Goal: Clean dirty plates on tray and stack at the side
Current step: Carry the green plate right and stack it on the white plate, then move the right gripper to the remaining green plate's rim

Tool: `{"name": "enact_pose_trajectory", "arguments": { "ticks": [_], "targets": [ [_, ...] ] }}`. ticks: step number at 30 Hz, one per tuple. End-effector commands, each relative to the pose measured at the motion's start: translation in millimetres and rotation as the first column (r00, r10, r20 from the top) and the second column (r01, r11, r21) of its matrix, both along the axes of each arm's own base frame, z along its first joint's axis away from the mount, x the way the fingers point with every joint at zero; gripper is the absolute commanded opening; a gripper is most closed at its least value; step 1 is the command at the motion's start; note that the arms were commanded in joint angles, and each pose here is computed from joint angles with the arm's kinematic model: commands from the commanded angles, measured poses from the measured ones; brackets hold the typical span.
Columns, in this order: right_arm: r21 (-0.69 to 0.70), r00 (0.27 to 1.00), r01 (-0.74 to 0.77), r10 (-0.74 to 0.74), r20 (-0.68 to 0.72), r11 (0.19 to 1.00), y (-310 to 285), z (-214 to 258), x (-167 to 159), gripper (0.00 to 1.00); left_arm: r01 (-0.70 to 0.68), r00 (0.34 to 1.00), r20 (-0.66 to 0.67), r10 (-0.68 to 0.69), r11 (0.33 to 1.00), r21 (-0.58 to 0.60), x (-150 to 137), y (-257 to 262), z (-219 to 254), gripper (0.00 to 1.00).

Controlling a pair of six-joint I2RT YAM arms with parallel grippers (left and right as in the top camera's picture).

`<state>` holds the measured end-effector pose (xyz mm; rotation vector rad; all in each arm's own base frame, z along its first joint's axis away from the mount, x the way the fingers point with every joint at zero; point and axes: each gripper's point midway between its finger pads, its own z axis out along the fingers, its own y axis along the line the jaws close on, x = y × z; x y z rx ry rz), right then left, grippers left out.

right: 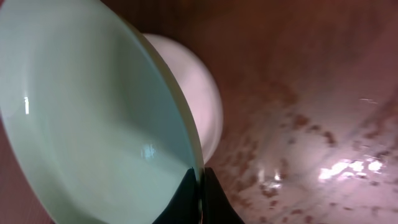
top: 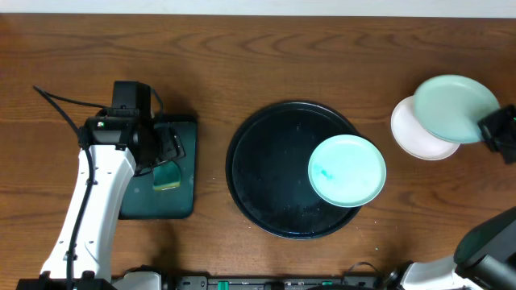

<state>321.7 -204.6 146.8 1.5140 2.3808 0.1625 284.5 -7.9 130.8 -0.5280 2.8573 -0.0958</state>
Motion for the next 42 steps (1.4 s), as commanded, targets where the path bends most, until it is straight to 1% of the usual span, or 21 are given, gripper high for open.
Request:
{"name": "enact_pose_trajectory", "arguments": {
  "ticks": [1,7,12,13,14,17,19,20,21,22,25,30,34,35,36,37,38,39,40,41,42],
  "targets": [
    [-0.013,0.998,0.061,-0.062,-0.011,0.998,-10.4,1.1,-12.7,0.02,0.0,1.0,0.002,0.0,1.0,0.001,-1.3,-0.4,0.6,0.8],
    [-0.065,0.997,0.053,-0.056,-0.043,0.996,-15.3,-13.3,-9.9,0.01,-0.001,1.0,0.005,0.001,1.0,0.0,-0.7,-0.4,0.7,0.79],
    [-0.034,0.998,0.02,-0.022,-0.066,0.999,-6.6,-35.3,0.8,0.01,0.0,1.0,0.005,0.0,1.0,0.0,-0.7,-0.4,0.7,0.8],
    [-0.02,0.997,0.008,-0.01,-0.072,1.0,-2.3,-39.6,3.3,0.03,0.0,1.0,0.005,0.0,1.0,0.0,-0.7,-0.4,0.7,0.8],
    [-0.007,0.997,-0.009,0.009,-0.076,1.0,2.6,-43.4,6.3,0.06,0.0,1.0,0.005,0.0,1.0,0.0,-0.7,-0.4,0.7,0.8],
    [0.014,0.994,-0.042,0.043,-0.097,0.999,14.1,-54.4,13.0,0.22,-0.001,1.0,0.005,0.001,1.0,0.0,-0.7,-0.4,0.7,0.79],
    [0.022,0.992,-0.064,0.066,-0.106,0.998,21.3,-59.9,17.8,0.29,-0.001,1.0,0.004,0.001,1.0,0.0,-0.8,-0.4,0.7,0.8],
    [0.027,0.991,-0.075,0.077,-0.108,0.997,25.2,-61.9,19.7,0.3,0.0,1.0,0.004,0.0,1.0,0.0,-0.9,-0.4,0.7,0.8],
    [0.03,0.989,-0.096,0.098,-0.107,0.995,30.4,-62.1,22.3,0.28,0.0,1.0,0.004,0.0,1.0,0.0,-0.9,-0.4,0.7,0.79],
    [0.03,0.987,-0.123,0.125,-0.101,0.992,34.6,-61.7,25.0,0.24,0.0,1.0,0.003,0.0,1.0,0.0,-1.0,-0.4,0.6,0.79],
    [0.025,0.974,-0.219,0.22,-0.062,0.975,52.0,-54.1,36.8,0.22,0.0,1.0,0.004,0.0,1.0,0.0,-0.8,-0.4,0.7,0.79],
    [-0.039,0.952,-0.304,0.304,-0.027,0.952,75.0,-30.4,46.3,0.24,0.0,1.0,0.004,0.0,1.0,0.0,-0.8,-0.4,0.7,0.79],
    [-0.104,0.888,-0.458,0.46,0.0,0.883,107.8,-3.8,49.3,0.24,0.0,1.0,0.004,0.0,1.0,0.0,-0.9,-0.4,0.7,0.8],
    [-0.115,0.852,-0.52,0.524,0.003,0.846,128.0,6.2,46.3,0.29,0.0,1.0,0.004,0.0,1.0,0.0,-0.8,-0.4,0.7,0.79],
    [-0.103,0.832,-0.55,0.554,0.012,0.829,140.2,9.5,44.5,0.45,0.0,1.0,0.004,0.0,1.0,0.0,-0.8,-0.4,0.7,0.8],
    [-0.081,0.791,-0.608,0.611,0.034,0.79,158.7,13.4,42.5,0.64,0.0,1.0,0.004,0.0,1.0,0.0,-0.8,-0.4,0.7,0.8],
    [-0.057,0.746,-0.661,0.664,0.056,0.748,175.3,15.6,40.0,0.88,0.0,1.0,0.004,0.0,1.0,0.0,-0.8,-0.4,0.7,0.8],
    [-0.023,0.699,-0.712,0.712,0.073,0.701,192.5,15.9,34.9,0.91,0.0,1.0,0.004,0.0,1.0,0.0,-0.8,-0.4,0.7,0.8],
    [0.01,0.67,-0.741,0.738,0.08,0.671,204.9,15.4,29.2,0.79,0.0,1.0,0.004,0.0,1.0,0.0,-0.8,-0.4,0.7,0.79],
    [0.045,0.656,-0.754,0.751,0.069,0.655,214.1,13.2,21.7,0.71,0.0,1.0,0.004,0.0,1.0,0.0,-0.8,-0.4,0.7,0.8],
    [0.071,0.646,-0.763,0.762,0.051,0.642,220.5,10.6,14.9,0.69,0.0,1.0,0.004,0.0,1.0,0.0,-0.8,-0.4,0.7,0.8]
  ]
}}
